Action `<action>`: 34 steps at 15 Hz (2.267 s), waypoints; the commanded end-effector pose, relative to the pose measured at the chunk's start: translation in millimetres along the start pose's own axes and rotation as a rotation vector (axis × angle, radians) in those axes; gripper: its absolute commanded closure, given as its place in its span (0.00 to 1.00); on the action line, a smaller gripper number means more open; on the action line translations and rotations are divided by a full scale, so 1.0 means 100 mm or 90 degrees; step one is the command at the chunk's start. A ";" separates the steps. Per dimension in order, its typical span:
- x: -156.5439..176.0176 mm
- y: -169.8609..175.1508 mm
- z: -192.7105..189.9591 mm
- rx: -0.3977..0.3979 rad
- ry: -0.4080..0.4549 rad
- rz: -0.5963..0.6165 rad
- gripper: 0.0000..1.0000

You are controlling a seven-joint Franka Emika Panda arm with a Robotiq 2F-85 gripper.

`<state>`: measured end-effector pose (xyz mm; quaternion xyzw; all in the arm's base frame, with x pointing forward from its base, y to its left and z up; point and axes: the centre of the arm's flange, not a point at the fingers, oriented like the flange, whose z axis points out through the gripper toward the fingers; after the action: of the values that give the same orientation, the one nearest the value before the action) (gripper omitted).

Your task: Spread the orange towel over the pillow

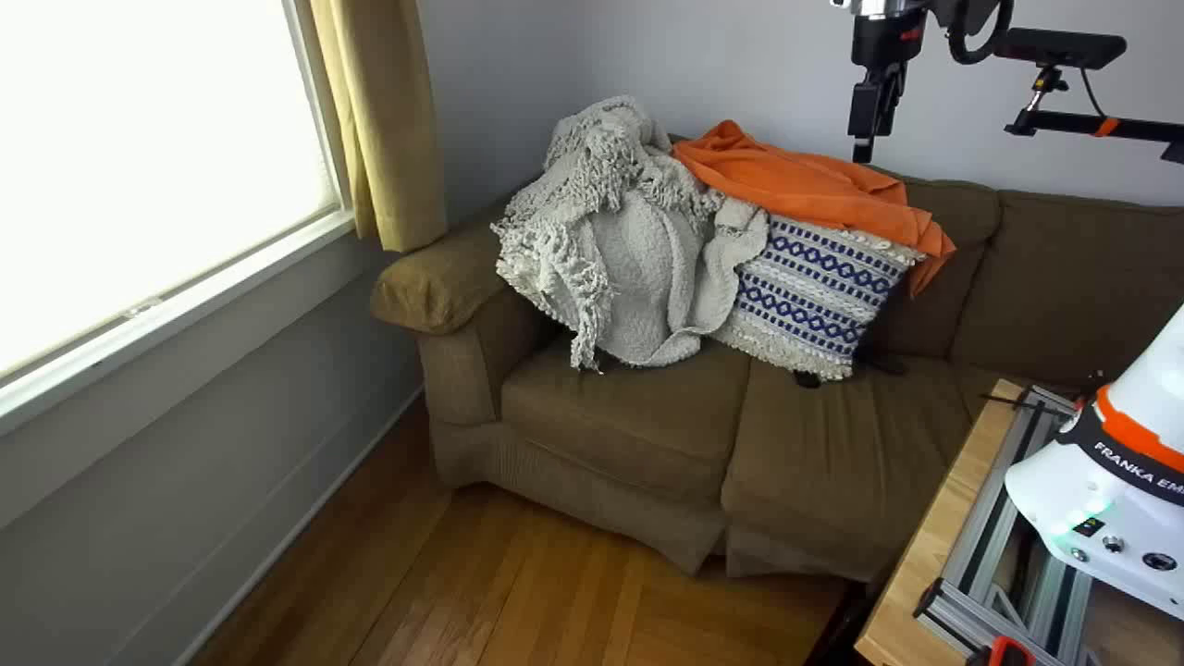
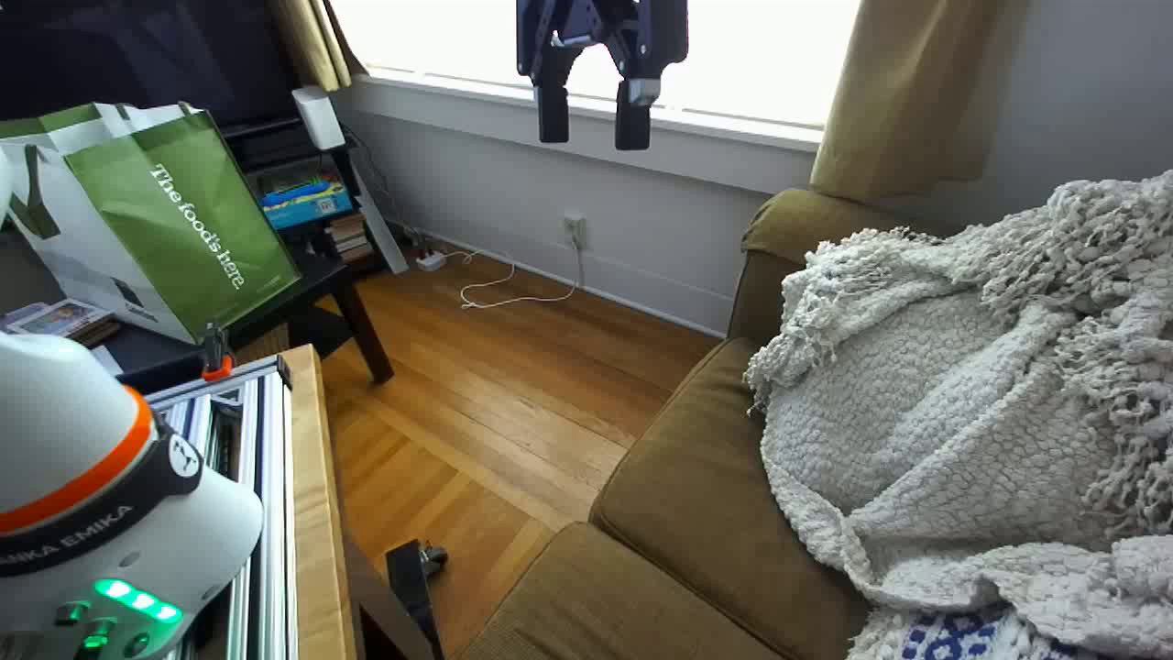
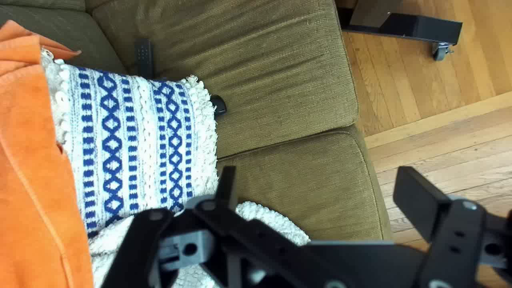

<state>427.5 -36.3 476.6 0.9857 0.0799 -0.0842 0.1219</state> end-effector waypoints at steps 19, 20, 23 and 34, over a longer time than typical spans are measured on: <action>0.00 0.00 0.00 0.000 0.000 0.000 0.00; 0.06 0.04 0.06 0.003 0.003 0.009 0.00; 0.27 0.22 0.32 -0.020 0.023 0.039 0.00; 1.02 1.03 1.67 -0.230 0.046 0.039 0.00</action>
<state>498.3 -139.8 351.5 0.9635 0.0757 -0.0300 0.2549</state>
